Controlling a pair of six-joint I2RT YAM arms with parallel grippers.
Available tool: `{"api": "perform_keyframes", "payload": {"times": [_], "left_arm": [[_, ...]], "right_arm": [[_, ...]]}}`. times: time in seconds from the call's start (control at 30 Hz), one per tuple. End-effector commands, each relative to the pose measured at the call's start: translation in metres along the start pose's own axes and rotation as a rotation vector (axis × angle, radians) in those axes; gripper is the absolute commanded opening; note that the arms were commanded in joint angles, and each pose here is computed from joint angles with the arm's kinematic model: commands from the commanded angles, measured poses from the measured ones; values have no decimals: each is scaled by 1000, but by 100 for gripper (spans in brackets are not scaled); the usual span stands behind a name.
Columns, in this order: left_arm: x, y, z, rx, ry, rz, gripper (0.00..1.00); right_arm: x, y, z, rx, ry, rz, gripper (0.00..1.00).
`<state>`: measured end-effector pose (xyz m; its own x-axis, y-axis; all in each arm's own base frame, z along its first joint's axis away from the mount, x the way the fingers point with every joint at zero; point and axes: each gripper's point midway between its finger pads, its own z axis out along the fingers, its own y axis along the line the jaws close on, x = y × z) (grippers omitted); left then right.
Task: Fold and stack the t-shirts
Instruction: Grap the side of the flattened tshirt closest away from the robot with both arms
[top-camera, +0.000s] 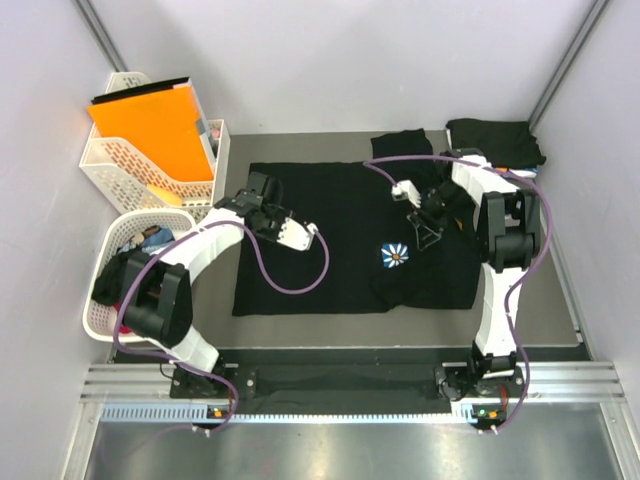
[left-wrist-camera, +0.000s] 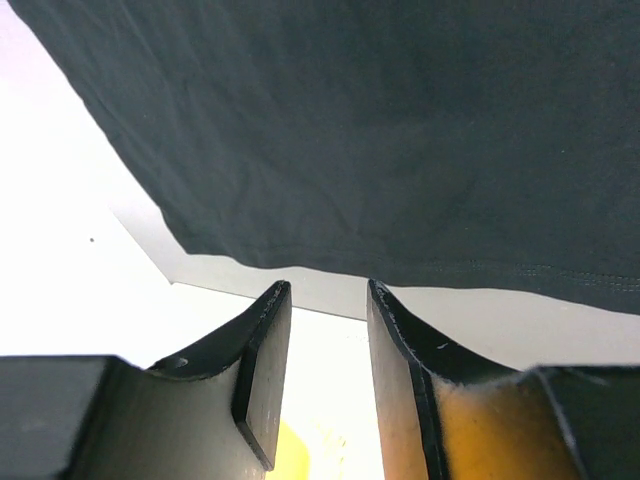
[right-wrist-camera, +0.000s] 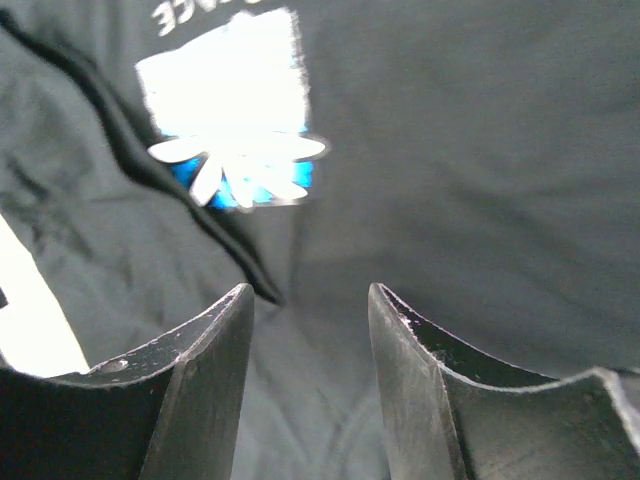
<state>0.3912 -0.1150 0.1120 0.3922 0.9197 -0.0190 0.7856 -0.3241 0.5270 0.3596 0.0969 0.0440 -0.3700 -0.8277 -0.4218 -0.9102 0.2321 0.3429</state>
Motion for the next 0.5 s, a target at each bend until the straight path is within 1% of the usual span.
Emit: {"api": "perform_keyframes", "payload": {"times": [0.0,0.1,0.23,0.47], "left_arm": [[-7,11,-6,-9,-10,5,42],[-10,12,-4,-8,-6,12,42],[-13,16,-3,-11,-6,9,42],[-16,18,-2,-12,-8,12,42]], "right_arm": [[12,45,-7,-143,-15,34,51],[22,49,-1,-167,15,44,51],[26,57,-1,-178,16,31,53],[36,64,-3,-177,49,31,51]]}}
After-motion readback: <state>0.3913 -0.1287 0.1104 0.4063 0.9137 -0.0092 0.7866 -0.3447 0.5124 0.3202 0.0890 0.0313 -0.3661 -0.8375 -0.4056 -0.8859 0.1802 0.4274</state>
